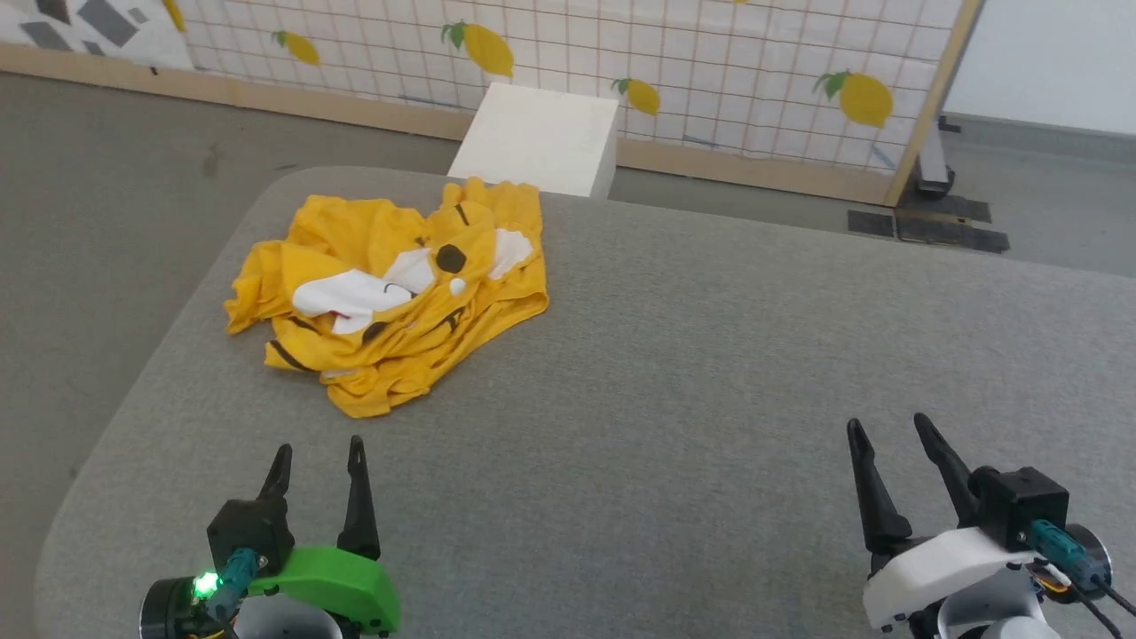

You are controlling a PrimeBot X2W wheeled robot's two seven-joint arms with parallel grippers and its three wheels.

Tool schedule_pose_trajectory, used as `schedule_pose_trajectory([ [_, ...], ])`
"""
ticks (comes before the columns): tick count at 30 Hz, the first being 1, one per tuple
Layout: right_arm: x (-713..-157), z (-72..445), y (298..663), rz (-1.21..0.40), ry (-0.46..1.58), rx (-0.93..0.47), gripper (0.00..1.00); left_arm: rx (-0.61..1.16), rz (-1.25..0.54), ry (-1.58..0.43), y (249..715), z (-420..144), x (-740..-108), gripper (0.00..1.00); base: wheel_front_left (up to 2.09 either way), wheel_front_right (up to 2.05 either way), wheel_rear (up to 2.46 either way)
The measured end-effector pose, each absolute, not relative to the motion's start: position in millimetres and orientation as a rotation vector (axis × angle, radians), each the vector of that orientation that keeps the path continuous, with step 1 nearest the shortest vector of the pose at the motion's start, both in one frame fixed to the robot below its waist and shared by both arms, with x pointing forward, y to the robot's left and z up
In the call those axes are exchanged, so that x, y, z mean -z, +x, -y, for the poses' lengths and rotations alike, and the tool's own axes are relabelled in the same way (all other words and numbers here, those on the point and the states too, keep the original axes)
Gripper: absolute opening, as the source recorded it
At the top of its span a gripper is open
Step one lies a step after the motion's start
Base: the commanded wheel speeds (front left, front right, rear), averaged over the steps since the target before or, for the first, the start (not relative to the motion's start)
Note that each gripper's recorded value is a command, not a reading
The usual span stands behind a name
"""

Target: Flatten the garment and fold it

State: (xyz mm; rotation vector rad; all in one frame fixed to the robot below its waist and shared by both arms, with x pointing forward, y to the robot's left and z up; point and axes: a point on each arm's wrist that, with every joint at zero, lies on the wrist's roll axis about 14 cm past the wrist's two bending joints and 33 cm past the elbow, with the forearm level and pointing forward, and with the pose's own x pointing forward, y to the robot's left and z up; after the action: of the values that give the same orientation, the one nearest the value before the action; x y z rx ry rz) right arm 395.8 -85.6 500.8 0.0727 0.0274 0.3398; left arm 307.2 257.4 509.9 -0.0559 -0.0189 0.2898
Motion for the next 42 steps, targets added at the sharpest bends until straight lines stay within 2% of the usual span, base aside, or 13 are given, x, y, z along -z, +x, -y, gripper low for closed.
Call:
schedule_pose_trajectory([
  [18,-491,49,397,-0.048,0.091,-0.44,1.0,-0.417,0.04,-0.083,271,-286,-507,1.0,0.0,0.0,0.0],
  [42,-467,24,396,-0.1,0.12,-0.506,1.0,-0.549,0.055,-0.11,241,-311,-499,1.0,0.0,0.0,0.0],
])
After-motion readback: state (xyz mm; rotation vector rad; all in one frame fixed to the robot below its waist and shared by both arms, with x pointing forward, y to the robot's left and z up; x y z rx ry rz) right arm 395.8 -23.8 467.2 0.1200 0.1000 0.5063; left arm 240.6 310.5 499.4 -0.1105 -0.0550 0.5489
